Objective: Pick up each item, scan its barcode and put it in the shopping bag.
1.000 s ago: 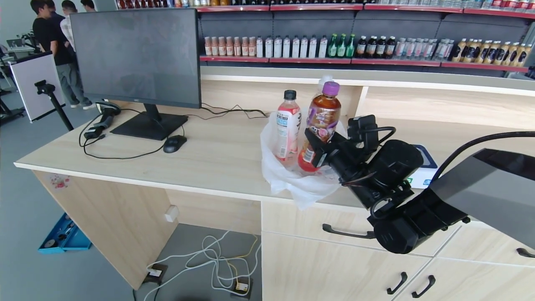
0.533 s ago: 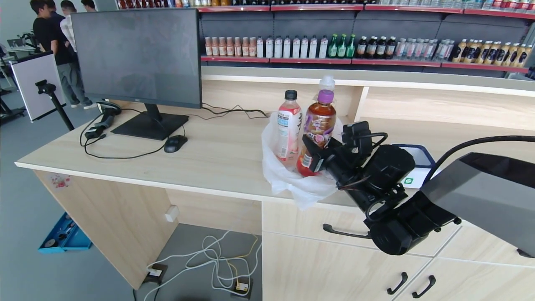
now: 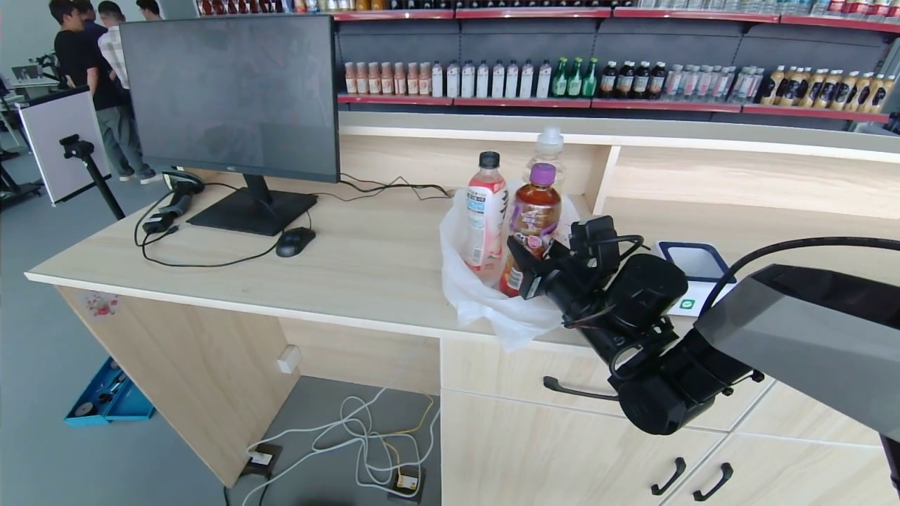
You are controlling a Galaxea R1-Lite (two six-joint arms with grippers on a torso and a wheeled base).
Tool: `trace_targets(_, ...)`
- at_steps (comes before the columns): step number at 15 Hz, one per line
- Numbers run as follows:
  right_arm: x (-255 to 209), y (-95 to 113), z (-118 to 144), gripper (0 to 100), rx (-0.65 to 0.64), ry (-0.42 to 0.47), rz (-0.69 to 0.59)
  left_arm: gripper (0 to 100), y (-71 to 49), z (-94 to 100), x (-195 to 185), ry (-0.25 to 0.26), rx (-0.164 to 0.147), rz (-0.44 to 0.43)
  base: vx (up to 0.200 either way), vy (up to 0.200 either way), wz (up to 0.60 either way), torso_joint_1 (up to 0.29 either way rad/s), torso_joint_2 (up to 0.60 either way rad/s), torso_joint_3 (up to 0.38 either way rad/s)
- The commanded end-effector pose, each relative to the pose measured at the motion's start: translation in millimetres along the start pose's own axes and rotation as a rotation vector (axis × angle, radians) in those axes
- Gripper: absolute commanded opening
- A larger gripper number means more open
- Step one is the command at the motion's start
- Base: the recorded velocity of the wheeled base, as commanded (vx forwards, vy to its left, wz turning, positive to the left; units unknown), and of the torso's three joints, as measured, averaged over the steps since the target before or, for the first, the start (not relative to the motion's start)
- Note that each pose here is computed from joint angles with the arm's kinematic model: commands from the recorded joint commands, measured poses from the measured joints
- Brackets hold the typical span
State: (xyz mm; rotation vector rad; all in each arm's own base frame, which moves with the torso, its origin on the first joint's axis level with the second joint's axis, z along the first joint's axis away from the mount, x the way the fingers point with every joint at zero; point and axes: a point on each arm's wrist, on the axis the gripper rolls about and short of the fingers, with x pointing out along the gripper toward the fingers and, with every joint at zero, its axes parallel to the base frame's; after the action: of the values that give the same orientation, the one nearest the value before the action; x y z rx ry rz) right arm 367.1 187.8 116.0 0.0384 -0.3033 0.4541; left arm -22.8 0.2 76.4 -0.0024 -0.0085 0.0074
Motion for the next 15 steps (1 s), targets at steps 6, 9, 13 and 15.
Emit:
trace_targets(6,0,1,-14,0,-0.002,0.036,0.000,100,0.0,0.0,0,-0.001,-0.001,0.000,0.000,0.000,0.00,0.000,0.00,0.000)
trace_targets(9,0,-1,-14,0,0.002,0.036,-0.037,100,0.0,0.0,0,-0.001,0.001,0.000,0.000,0.000,0.00,0.000,0.00,0.000)
trace_targets(13,-2,1,-15,0,0.004,0.046,-0.032,100,0.0,0.0,0,-0.001,0.001,0.000,0.000,0.000,0.00,0.000,0.00,0.000)
trace_targets(15,-3,4,-16,0,0.006,0.051,-0.026,100,0.0,0.0,0,-0.001,0.001,0.000,0.000,0.000,0.00,0.000,0.00,0.000)
